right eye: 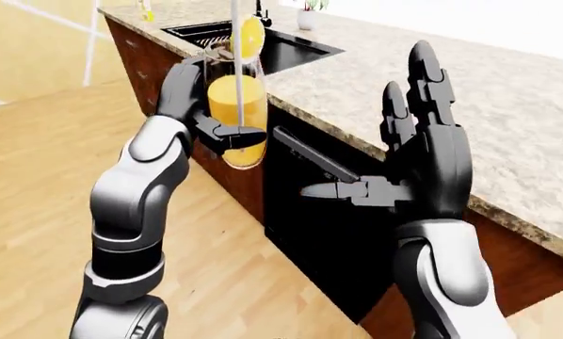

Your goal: Move the drinks to the dining counter.

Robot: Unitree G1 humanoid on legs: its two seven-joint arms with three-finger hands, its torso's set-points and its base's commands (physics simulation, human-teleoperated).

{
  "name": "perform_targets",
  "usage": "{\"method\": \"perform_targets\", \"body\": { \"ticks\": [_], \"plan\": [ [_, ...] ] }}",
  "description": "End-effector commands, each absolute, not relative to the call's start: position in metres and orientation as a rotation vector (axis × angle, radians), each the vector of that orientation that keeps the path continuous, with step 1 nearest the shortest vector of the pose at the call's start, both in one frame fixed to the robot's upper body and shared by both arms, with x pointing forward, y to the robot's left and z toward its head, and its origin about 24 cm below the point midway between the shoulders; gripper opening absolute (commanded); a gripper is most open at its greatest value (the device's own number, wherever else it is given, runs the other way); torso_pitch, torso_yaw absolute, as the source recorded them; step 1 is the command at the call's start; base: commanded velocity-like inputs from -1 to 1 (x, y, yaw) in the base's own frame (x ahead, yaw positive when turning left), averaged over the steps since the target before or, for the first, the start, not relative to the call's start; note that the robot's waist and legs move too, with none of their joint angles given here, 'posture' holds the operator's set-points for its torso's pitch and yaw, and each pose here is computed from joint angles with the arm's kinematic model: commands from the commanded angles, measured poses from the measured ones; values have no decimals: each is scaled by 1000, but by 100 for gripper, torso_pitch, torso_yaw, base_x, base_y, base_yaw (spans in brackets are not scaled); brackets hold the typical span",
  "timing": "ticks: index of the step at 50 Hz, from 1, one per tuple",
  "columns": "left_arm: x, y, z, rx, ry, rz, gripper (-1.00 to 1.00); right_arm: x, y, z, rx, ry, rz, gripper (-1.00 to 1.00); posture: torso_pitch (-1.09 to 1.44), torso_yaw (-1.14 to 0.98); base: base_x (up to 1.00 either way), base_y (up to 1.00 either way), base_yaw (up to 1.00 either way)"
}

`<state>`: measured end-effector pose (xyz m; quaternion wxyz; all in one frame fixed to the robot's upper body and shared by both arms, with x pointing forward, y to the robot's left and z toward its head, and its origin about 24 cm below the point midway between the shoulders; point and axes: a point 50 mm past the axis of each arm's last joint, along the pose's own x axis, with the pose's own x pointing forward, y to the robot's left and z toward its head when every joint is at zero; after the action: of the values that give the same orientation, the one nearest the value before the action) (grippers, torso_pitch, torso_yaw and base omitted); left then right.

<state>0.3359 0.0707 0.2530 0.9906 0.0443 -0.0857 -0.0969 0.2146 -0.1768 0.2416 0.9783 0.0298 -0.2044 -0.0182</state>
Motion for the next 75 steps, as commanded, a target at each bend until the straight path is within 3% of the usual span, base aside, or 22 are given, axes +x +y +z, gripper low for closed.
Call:
{"method": "perform_targets", "body": {
  "ticks": [1,16,33,44,75],
  "plan": [
    [328,67,275,78,-285,-216,-100,210,-177,250,56,-474,-41,100,0,0,-12,0,-100],
    [325,68,278,78,-288,-215,-100,208,-177,252,55,-481,-44,100,0,0,-11,0,-100],
    [324,71,286,88,-296,-207,-100,208,-178,258,58,-494,-54,100,0,0,0,0,-5],
    [324,72,290,91,-300,-205,-100,207,-178,260,49,-505,-53,100,0,0,0,0,-95],
    [323,75,333,108,-327,-215,-100,209,-175,282,11,-532,-46,100,0,0,30,0,0]
  ]
}}
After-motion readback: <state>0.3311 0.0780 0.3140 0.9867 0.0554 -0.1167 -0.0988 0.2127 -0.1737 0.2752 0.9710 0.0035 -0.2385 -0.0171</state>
